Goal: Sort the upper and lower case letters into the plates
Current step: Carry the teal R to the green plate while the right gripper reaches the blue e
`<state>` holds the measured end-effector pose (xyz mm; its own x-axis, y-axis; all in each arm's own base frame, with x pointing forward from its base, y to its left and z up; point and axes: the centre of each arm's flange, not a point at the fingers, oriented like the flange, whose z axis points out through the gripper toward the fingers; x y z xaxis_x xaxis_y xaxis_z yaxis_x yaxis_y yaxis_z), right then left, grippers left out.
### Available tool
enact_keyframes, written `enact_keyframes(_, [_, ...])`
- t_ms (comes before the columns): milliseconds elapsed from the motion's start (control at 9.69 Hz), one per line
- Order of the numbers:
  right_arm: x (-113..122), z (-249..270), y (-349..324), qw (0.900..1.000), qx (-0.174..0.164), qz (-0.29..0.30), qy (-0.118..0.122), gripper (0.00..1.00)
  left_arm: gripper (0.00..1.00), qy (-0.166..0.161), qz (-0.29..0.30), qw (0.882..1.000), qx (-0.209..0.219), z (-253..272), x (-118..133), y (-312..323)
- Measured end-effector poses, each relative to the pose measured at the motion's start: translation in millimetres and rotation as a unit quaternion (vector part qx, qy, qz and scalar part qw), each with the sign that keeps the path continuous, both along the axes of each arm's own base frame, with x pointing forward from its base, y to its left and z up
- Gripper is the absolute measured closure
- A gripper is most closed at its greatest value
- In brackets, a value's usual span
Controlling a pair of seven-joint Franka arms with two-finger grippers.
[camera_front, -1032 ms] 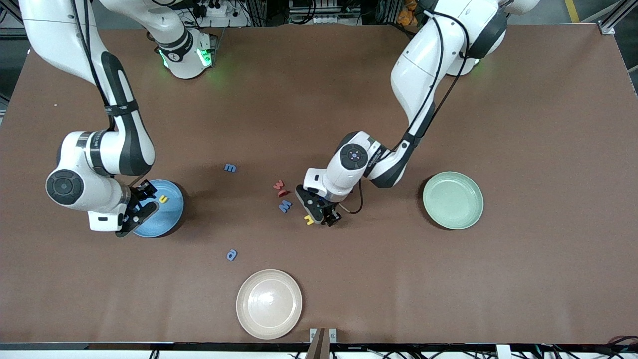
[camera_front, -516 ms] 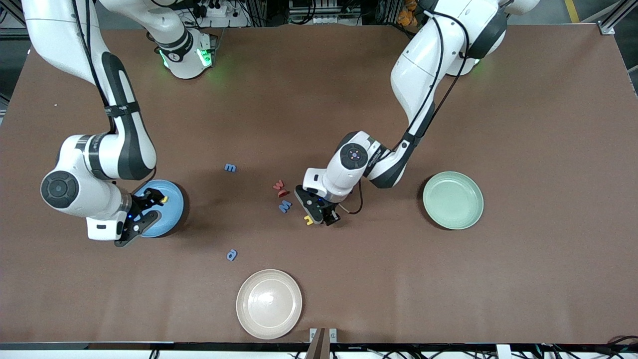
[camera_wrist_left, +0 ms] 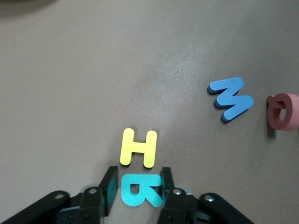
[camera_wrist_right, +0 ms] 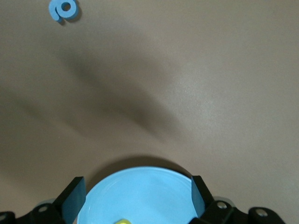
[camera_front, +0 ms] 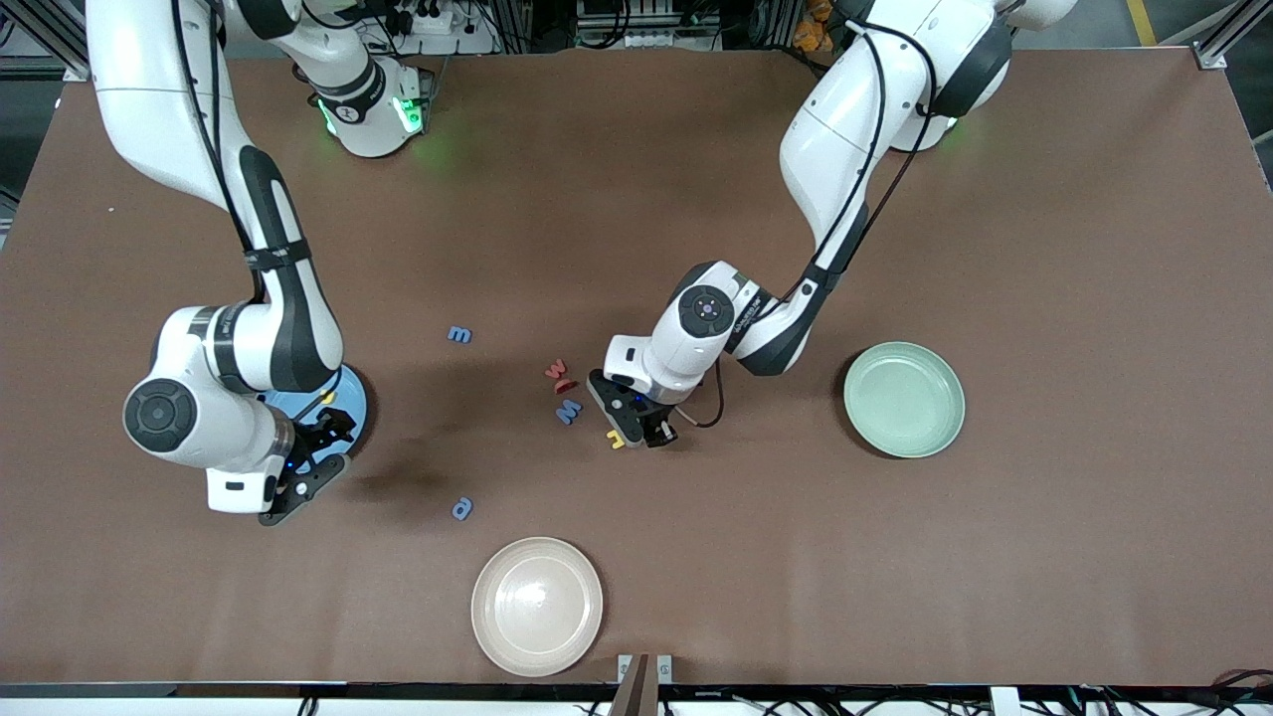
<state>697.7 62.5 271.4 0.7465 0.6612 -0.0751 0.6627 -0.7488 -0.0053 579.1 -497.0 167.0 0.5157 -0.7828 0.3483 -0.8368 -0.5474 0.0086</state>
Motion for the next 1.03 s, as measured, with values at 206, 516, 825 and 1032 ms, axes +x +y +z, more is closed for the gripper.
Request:
enact_keyframes(206, [5.2,-2.9,9.1,1.000,-0.001,0.003,-0.015,0.00,0.62,0.000,0.000,1.000,0.000,0.3,0.1,-0.1])
enact_keyframes(516, [10.4,-18.0,10.5,1.000,-0.004,0.004,-0.029,0.00,0.62,0.000,0.000,1.000,0.000,0.3,0.1,-0.1])
enact_keyframes(825, [12.0,-23.2,25.6,0.999,0.003,0.013,-0.038,0.00,0.62,0.007,0.000,1.000,0.006,2.4,1.7,1.2])
enact_keyframes(1032, [16.4,-28.2,44.9,0.999,0.012,0.022,-0.047,0.00,0.62,0.042,-0.005,0.999,0.032,10.0,0.6,4.9])
